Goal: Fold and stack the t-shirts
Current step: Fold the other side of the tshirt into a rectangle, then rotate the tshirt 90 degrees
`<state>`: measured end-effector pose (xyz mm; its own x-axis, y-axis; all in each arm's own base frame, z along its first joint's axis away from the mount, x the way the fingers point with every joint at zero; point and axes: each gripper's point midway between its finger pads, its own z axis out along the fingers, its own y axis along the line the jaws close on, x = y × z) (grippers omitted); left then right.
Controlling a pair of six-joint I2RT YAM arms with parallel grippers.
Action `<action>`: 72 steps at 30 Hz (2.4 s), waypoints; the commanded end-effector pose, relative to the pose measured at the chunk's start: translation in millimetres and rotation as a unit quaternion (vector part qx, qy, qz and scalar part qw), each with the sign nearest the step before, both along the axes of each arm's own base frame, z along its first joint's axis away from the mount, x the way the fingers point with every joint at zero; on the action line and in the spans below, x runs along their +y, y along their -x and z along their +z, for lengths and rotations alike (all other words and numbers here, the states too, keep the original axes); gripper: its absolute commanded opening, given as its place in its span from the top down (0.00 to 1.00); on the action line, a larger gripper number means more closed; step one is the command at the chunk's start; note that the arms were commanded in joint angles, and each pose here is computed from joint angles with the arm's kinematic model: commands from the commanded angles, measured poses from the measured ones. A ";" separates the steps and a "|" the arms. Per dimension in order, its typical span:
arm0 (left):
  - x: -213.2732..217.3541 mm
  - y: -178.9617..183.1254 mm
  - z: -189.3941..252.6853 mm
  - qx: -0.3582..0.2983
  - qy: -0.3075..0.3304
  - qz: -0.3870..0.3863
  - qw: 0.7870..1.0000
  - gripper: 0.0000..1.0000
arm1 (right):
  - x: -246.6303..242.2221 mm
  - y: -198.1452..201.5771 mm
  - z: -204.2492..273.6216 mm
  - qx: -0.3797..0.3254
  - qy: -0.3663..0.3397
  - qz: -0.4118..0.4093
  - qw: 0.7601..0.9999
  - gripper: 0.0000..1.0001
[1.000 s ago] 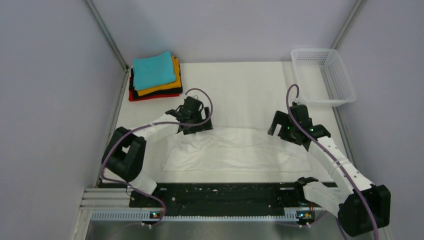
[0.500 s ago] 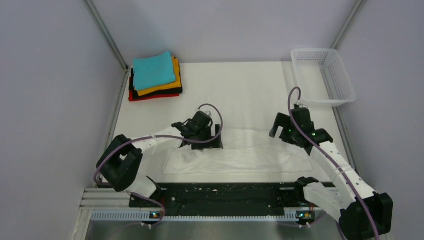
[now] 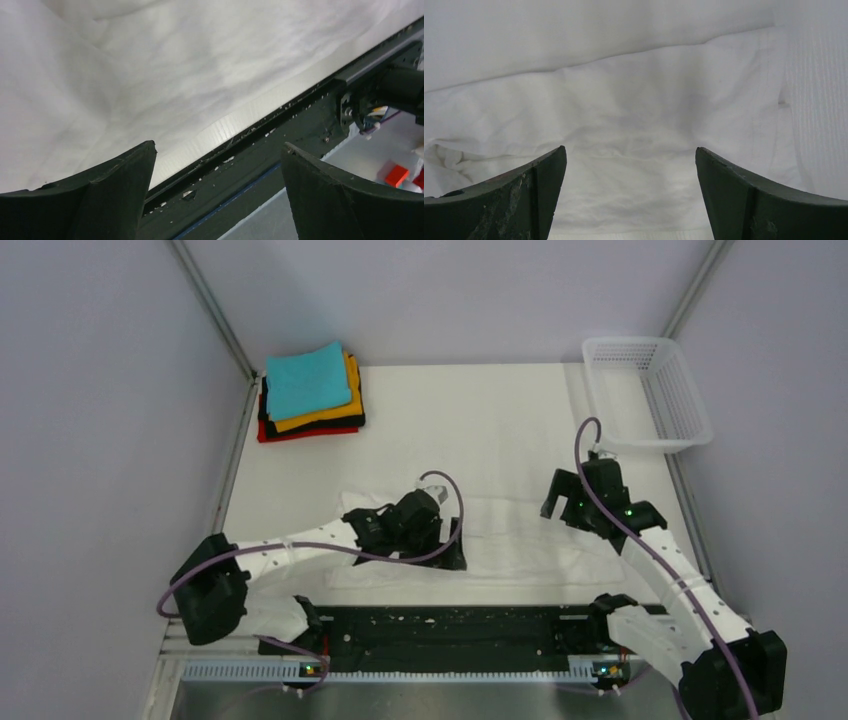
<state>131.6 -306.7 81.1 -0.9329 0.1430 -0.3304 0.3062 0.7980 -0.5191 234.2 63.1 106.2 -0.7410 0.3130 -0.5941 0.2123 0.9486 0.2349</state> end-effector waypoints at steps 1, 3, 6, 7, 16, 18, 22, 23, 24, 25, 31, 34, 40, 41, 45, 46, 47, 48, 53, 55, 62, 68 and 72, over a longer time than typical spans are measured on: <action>27.3 -40.5 36.5 -0.092 0.004 0.119 0.989 0.01 | -6.3 -8.9 -2.5 -0.009 0.018 0.001 1.000 0.01; 45.0 -59.4 48.5 -0.114 0.010 0.188 0.976 0.01 | 0.6 -17.2 -8.3 -0.002 0.011 0.013 1.000 0.01; 65.8 -87.0 60.9 -0.135 0.045 0.263 0.954 0.01 | 13.2 -34.4 -19.4 0.007 -0.009 0.024 1.000 0.01; 73.0 -94.7 58.1 -0.133 0.054 0.283 0.948 0.01 | 18.5 -39.1 -22.8 0.011 -0.018 0.031 0.999 0.01; 109.9 -150.4 -17.3 -0.055 0.021 0.371 0.927 0.01 | 37.5 -32.9 -72.8 0.086 -0.042 0.076 0.992 0.01; 110.4 -170.0 -27.2 -0.045 0.002 0.374 0.926 0.01 | 40.1 -23.6 -76.6 0.094 -0.049 0.091 0.990 0.01; 92.3 -225.9 -35.4 -0.046 0.004 0.364 0.930 0.01 | 43.0 -3.3 -78.0 0.109 -0.062 0.107 0.986 0.01; 88.1 -243.6 -38.4 -0.047 0.006 0.363 0.930 0.01 | 46.1 1.8 -78.1 0.112 -0.071 0.115 0.984 0.01; 81.9 -263.4 -36.4 -0.047 0.016 0.360 0.932 0.01 | 50.3 6.5 -78.3 0.115 -0.079 0.124 0.982 0.01; 71.5 -286.1 -32.1 -0.047 0.033 0.346 0.936 0.01 | 55.5 12.2 -79.4 0.120 -0.088 0.135 0.980 0.01; -27.6 -417.6 -31.7 -0.016 0.168 0.274 0.947 0.01 | 99.2 56.3 -87.2 0.164 -0.116 0.221 0.954 0.01; -84.8 -468.4 -7.3 -0.033 0.286 0.267 0.920 0.01 | 123.9 79.3 -83.3 0.179 -0.132 0.277 0.935 0.01; -125.1 -500.2 2.4 -0.068 0.422 0.320 0.845 0.01 | 178.3 94.4 -67.3 0.168 -0.189 0.382 0.889 0.01; -127.0 -501.6 -0.2 -0.081 0.416 0.329 0.844 0.01 | 185.8 91.4 -64.5 0.161 -0.188 0.394 0.885 0.01; -129.5 -507.0 10.5 -0.139 0.412 0.332 0.837 0.01 | 214.2 81.2 -61.0 0.143 -0.194 0.424 0.873 0.01; -127.6 -509.3 8.8 -0.145 0.410 0.338 0.835 0.01 | 219.3 81.1 -63.2 0.147 -0.199 0.428 0.869 0.01; -125.6 -511.1 3.8 -0.145 0.407 0.346 0.833 0.01 | 223.8 82.0 -66.8 0.151 -0.201 0.432 0.866 0.01; -124.7 -511.8 -0.2 -0.144 0.410 0.348 0.830 0.02 | 227.6 82.5 -70.2 0.155 -0.198 0.434 0.865 0.01; -115.4 -519.7 -9.8 -0.155 0.397 0.361 0.829 0.01 | 234.1 80.2 -79.2 0.158 -0.170 0.441 0.867 0.01; -99.5 -530.2 -0.6 -0.174 0.382 0.362 0.832 0.01 | 227.2 71.1 -76.0 0.138 -0.143 0.431 0.880 0.01; -9.1 -571.2 2.1 -0.164 0.351 0.425 0.818 0.02 | 212.7 51.9 -21.0 0.064 -0.115 0.392 0.911 0.01; 6.4 -578.6 39.7 -0.220 0.332 0.412 0.819 0.01 | 193.8 48.0 4.5 0.014 -0.112 0.345 0.932 0.01; 5.5 -579.1 66.7 -0.240 0.351 0.394 0.814 0.02 | 181.5 47.1 10.6 0.000 -0.099 0.327 0.940 0.01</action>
<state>716.2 -290.3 95.0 -0.3987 -0.8457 -0.3547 0.0548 0.3641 -0.9297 182.4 260.7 112.6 -0.8236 -0.1495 -0.5471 -0.4481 0.7628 0.4662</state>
